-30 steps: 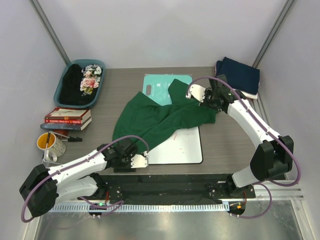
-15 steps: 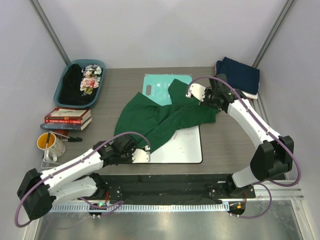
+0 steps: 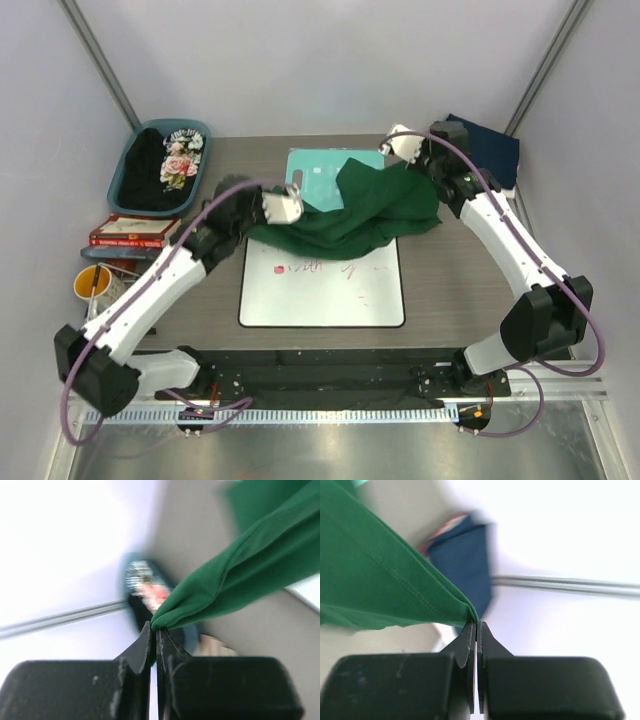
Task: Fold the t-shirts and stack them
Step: Flatten out the tshirt
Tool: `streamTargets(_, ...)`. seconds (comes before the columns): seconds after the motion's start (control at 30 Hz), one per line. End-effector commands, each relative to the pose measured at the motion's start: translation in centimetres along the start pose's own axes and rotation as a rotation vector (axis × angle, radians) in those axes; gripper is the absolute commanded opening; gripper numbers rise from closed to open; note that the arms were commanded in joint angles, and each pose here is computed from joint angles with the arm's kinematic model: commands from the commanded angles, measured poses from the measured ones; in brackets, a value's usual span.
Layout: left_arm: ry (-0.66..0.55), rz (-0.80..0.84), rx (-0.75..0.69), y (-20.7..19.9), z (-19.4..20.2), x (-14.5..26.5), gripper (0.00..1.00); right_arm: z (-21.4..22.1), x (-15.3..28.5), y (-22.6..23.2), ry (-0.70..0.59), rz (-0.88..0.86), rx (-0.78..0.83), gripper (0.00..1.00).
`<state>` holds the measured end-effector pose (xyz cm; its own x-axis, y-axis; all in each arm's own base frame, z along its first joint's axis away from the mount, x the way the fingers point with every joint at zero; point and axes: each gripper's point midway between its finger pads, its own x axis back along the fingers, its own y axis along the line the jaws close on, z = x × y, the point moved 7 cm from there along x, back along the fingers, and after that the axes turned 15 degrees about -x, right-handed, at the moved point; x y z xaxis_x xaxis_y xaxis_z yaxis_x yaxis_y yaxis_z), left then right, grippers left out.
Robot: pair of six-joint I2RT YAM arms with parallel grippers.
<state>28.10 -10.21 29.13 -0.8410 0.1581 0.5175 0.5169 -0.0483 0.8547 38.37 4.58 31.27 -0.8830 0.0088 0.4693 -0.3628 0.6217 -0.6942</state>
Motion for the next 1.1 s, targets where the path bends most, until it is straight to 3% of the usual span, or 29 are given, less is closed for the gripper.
streamTargets(0.0,0.089,-0.459,0.069,13.8,1.8,1.4,0.0,-5.8,7.7,-10.3,-0.27,0.443,-0.105,0.01)
streamTargets(0.07,0.106,-0.57,0.073,18.3,2.4,3.0,0.0,-6.4,10.6,-12.2,-0.318,0.517,-0.112,0.01)
streamTargets(0.2,0.071,-0.726,-0.012,22.8,2.3,7.0,0.0,-6.7,16.2,-13.9,-0.411,0.566,-0.075,0.01)
streamTargets(0.37,0.042,-0.912,-0.177,23.6,2.2,11.2,0.0,-5.5,24.1,-15.1,-0.523,0.671,-0.064,0.01)
streamTargets(0.57,-0.061,-1.115,-0.269,22.6,2.3,18.1,0.0,-5.3,32.1,-16.6,-0.689,0.782,-0.002,0.01)
streamTargets(0.73,-0.055,-1.237,-0.256,25.2,2.5,21.9,0.0,-6.7,32.6,-18.3,-0.708,0.831,-0.027,0.01)
streamTargets(0.83,-0.027,-1.172,-0.169,26.2,3.0,21.3,0.0,-7.9,29.7,-18.4,-0.68,0.79,-0.014,0.01)
streamTargets(1.07,-0.018,-0.831,-0.311,23.8,2.8,9.1,0.0,-10.0,19.0,-17.7,-0.592,0.719,0.008,0.01)
